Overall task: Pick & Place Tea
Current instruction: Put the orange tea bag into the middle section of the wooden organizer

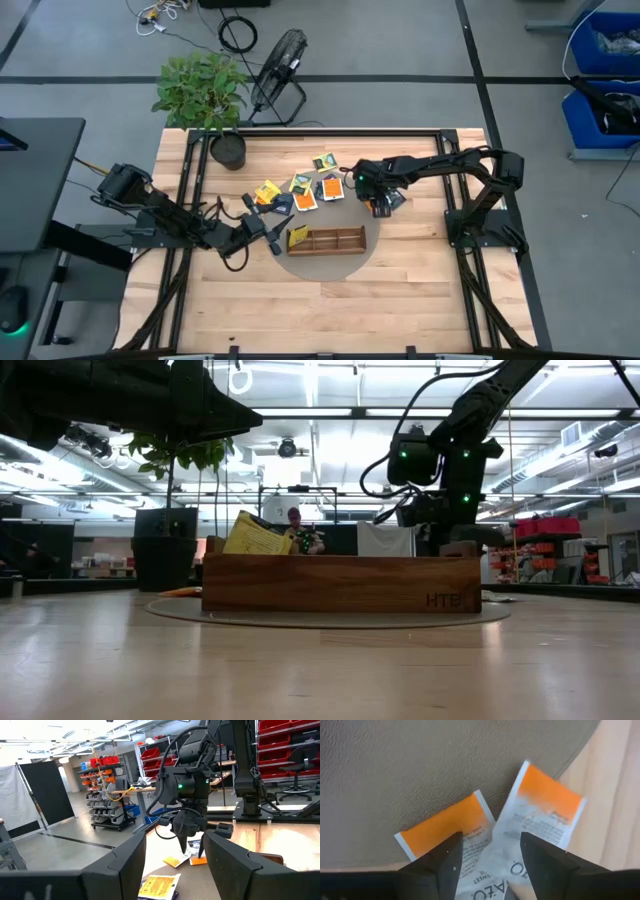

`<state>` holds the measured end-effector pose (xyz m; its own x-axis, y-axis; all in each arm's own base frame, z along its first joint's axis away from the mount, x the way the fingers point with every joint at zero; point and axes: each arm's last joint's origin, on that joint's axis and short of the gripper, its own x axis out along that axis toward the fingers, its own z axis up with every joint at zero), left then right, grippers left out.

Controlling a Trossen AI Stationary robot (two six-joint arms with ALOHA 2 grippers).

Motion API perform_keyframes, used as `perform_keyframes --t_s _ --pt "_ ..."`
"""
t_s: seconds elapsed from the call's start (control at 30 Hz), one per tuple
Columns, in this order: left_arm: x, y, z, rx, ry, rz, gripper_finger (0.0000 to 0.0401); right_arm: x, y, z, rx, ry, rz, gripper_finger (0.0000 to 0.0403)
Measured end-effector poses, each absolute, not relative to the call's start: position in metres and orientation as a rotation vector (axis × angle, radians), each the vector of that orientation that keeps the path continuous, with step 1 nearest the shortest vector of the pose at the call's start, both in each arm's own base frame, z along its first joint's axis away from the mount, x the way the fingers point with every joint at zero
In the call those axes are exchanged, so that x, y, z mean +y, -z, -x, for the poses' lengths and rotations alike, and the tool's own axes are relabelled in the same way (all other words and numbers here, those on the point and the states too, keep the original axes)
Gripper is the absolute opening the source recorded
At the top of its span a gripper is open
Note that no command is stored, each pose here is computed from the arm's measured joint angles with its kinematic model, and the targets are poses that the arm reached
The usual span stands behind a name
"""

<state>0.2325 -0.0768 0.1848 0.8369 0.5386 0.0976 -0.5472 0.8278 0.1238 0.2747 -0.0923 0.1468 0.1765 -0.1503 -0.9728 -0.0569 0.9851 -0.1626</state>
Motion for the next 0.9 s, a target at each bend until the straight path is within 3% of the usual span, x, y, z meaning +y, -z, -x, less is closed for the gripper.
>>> perform_keyframes --t_s 0.53,0.9 --pt "-0.077 -0.185 -0.233 -0.058 -0.577 -0.153 0.0206 -0.088 -0.169 -0.263 1.507 0.076 0.098 0.0207" --pt "-0.077 -0.185 -0.233 -0.059 -0.568 -0.155 0.0206 -0.083 -0.147 -0.252 1.498 0.033 0.045 0.0207"
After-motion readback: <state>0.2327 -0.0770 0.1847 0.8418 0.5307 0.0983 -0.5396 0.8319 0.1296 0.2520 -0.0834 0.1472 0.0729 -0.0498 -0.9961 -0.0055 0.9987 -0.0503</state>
